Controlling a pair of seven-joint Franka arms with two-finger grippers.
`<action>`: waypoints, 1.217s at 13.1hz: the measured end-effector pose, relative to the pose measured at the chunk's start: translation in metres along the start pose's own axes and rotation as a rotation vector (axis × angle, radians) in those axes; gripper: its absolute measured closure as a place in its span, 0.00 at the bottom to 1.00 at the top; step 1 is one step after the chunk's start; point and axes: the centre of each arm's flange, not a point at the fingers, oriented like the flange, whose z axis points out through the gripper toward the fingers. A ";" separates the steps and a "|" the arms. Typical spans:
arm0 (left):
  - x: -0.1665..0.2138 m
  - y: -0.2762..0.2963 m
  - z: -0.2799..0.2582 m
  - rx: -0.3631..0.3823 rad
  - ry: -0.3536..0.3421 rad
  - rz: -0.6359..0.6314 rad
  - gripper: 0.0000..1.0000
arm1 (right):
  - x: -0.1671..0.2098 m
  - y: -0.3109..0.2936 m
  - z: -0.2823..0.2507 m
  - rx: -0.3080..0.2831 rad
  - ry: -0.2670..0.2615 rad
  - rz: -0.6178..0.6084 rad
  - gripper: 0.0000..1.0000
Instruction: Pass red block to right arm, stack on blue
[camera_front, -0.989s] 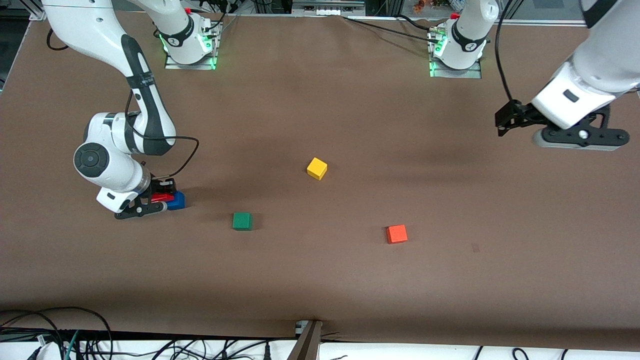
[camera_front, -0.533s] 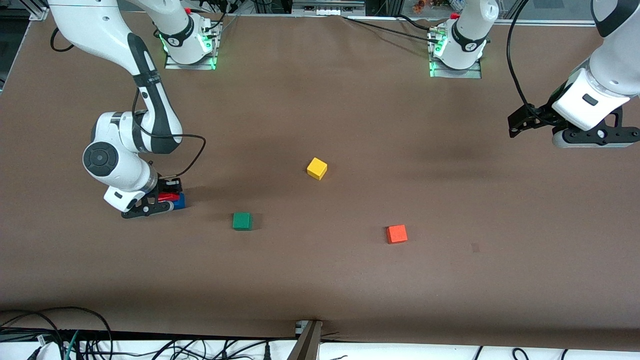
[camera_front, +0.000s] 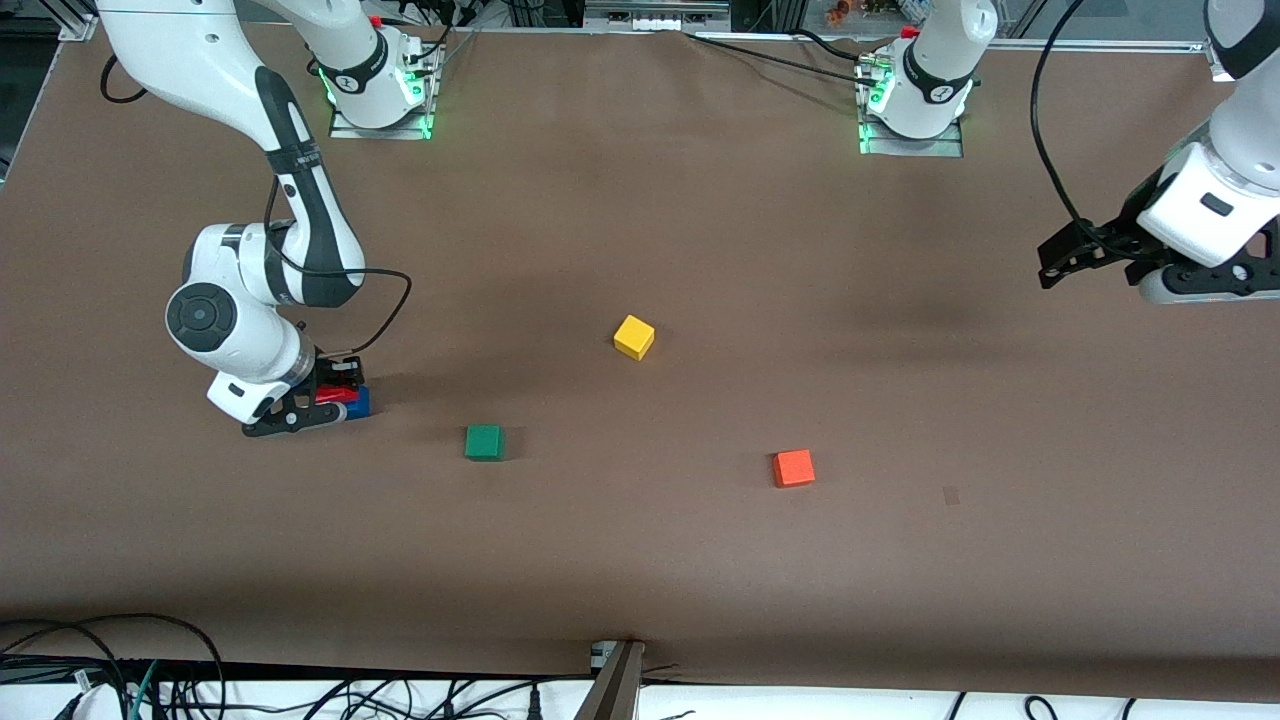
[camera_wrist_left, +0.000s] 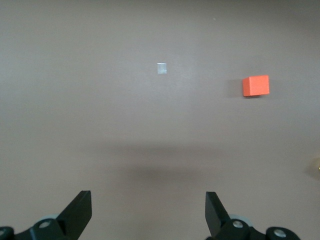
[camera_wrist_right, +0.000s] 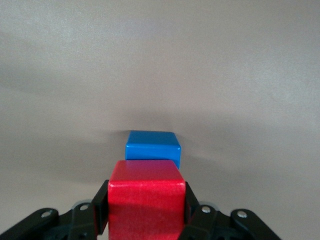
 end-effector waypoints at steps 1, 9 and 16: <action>0.000 -0.004 0.000 0.000 -0.003 -0.007 0.00 | -0.001 0.000 0.001 0.000 0.000 0.000 0.42; -0.013 -0.005 -0.009 0.008 -0.048 -0.005 0.00 | -0.001 0.000 0.003 -0.004 0.005 -0.003 0.42; -0.014 -0.003 -0.011 0.008 -0.045 -0.001 0.00 | -0.001 0.004 0.003 -0.017 0.004 -0.007 0.42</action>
